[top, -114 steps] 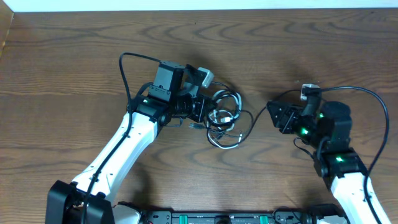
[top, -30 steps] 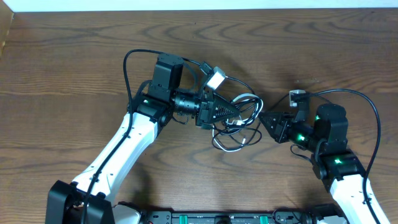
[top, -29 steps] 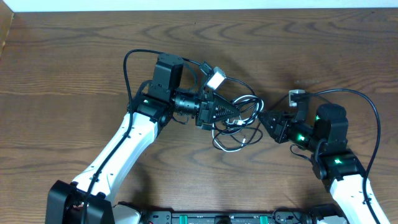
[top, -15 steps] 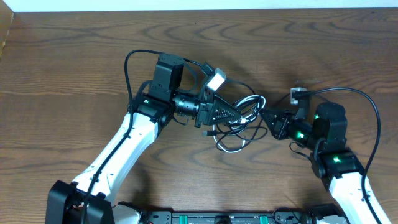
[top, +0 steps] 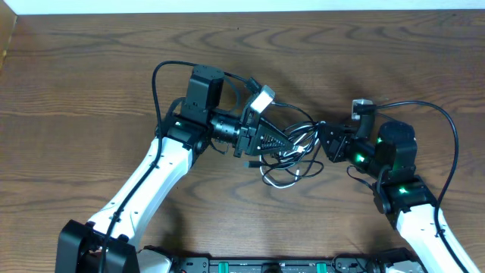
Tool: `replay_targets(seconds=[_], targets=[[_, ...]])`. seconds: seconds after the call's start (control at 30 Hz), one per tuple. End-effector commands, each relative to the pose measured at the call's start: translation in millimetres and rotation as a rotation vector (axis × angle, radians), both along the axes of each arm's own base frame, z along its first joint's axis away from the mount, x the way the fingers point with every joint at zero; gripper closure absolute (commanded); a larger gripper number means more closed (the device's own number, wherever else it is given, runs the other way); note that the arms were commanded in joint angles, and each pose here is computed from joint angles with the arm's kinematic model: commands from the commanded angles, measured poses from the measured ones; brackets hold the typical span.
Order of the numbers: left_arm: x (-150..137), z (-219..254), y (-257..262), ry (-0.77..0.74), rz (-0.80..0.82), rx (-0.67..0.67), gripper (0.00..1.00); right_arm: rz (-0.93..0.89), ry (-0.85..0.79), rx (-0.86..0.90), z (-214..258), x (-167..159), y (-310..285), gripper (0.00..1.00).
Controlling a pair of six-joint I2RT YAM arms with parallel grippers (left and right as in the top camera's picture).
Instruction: Untangle cables
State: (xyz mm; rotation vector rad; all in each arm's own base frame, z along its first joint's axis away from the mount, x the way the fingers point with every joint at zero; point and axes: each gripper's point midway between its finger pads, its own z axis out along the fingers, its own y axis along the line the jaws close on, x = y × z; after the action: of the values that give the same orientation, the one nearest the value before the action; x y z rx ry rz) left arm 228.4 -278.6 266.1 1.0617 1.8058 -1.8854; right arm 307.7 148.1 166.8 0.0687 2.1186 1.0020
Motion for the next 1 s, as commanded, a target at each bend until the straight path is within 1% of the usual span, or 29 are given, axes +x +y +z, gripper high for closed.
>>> replay_targets(seconds=[0.0, 0.07, 0.1, 0.17, 0.27, 0.37, 0.43, 0.5, 0.57, 0.6, 0.63, 0.67, 0.7, 0.73, 0.77, 0.8, 0.87, 0.97], targets=[[-7.5, 10.3, 1.4, -0.02, -0.031, -0.031, 0.92, 0.017, 0.056, 0.01, -7.8, -8.2, 11.5, 0.87], [-6.4, 9.4, 1.1, -0.023, -0.024, -0.026, 0.92, 0.003, 0.111, -0.042, -24.4, -14.5, 8.5, 0.92], [-4.5, 8.0, 0.5, -0.026, -0.013, -0.018, 0.92, -0.002, 0.151, -0.081, -36.1, -20.0, 5.0, 0.99], [6.4, -0.1, -1.7, -0.044, 0.051, 0.027, 0.93, 0.01, 0.23, -0.139, -55.8, -33.9, -0.8, 0.99], [39.8, -23.1, -2.2, -0.097, 0.239, 0.16, 0.93, 0.038, 0.284, -0.184, -68.1, -48.5, -4.4, 0.99], [68.4, -42.1, 5.2, -0.123, 0.404, 0.28, 0.92, 0.047, 0.252, -0.183, -60.2, -49.7, -3.9, 0.99], [79.3, -53.7, 12.1, -0.125, 0.477, 0.349, 0.92, 0.049, 0.211, -0.167, -49.2, -48.3, -2.8, 0.99], [84.5, -64.8, 19.0, -0.112, 0.525, 0.412, 0.92, 0.082, 0.139, -0.118, -29.0, -47.3, 3.4, 0.99], [81.5, -74.0, 23.3, -0.08, 0.532, 0.455, 0.92, 0.132, 0.036, -0.073, -3.4, -47.9, 10.3, 0.99], [78.4, -78.0, 25.0, -0.059, 0.528, 0.473, 0.85, 0.142, -0.012, -0.053, 9.3, -48.0, 11.6, 0.99], [75.5, -81.1, 26.2, -0.042, 0.523, 0.487, 0.73, 0.143, -0.053, -0.043, 19.3, -47.7, 11.9, 0.99], [72.8, -83.9, 27.3, -0.026, 0.519, 0.499, 0.49, 0.142, -0.091, -0.037, 28.3, -47.4, 12.0, 0.99], [71.1, -85.5, 27.9, -0.017, 0.516, 0.507, 0.38, 0.141, -0.114, -0.033, 33.6, -46.9, 12.1, 0.99], [69.5, -87.0, 28.5, -0.008, 0.513, 0.513, 0.18, 0.14, -0.125, -0.032, 35.9, -46.1, 12.0, 0.99], [68.3, -88.1, 29.0, -0.001, 0.511, 0.518, 0.14, 0.124, -0.121, -0.034, 35.3, -44.2, 10.3, 0.99], [67.2, -89.0, 29.4, 0.005, 0.509, 0.522, 0.14, 0.084, -0.097, -0.03, 32.7, -40.4, 6.3, 0.99], [62.3, -90.1, 27.1, 0.015, 0.492, 0.526, 0.13, -0.007, -0.029, 0.001, 26.2, -31.5, -1.4, 0.99], [50.4, -88.2, 15.0, 0.007, 0.439, 0.512, 0.13, -0.032, -0.03, 0.026, 26.8, -20.5, -0.7, 0.99]])
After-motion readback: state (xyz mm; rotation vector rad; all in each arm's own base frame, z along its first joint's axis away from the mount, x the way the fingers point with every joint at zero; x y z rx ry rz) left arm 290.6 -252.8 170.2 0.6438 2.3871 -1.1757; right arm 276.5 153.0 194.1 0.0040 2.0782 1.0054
